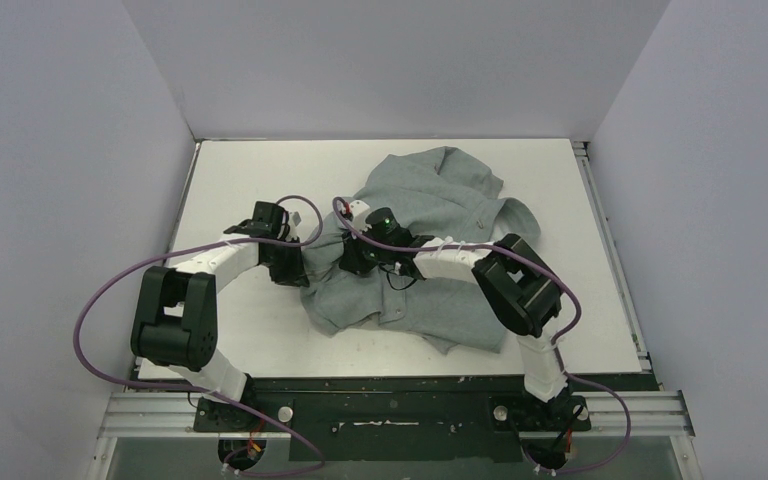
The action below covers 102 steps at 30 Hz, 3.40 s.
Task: Zip up the jacket
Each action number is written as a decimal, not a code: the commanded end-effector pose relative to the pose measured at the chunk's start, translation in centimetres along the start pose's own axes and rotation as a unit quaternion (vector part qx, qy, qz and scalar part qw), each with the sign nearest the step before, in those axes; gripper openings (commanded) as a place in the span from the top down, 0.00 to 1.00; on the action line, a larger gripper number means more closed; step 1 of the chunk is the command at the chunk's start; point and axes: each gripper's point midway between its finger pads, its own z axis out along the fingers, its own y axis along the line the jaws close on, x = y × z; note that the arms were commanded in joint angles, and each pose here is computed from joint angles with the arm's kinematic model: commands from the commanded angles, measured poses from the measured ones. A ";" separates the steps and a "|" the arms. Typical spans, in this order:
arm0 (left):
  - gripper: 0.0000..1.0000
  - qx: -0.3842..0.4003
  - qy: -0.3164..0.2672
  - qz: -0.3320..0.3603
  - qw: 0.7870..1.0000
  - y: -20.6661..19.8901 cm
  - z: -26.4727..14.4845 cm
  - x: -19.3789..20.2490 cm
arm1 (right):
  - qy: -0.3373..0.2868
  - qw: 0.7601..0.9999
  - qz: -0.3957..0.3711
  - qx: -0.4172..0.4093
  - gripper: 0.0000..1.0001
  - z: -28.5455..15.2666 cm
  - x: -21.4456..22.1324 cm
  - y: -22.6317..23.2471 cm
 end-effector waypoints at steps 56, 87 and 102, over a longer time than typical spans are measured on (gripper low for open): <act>1.00 0.120 -0.138 0.040 0.982 -5.7 -7.7 -4.9 | -0.090 0.994 -0.003 -0.056 0.57 -1.8 -4.4 0.8; 1.00 0.120 -0.133 0.038 0.983 -5.8 -7.5 -5.2 | -0.094 0.992 0.006 -0.079 0.86 -0.6 -4.3 0.8; 1.00 0.153 -0.171 0.079 0.970 -8.7 -11.5 -8.6 | -0.092 0.993 -0.032 -0.063 1.00 -6.6 -8.5 0.0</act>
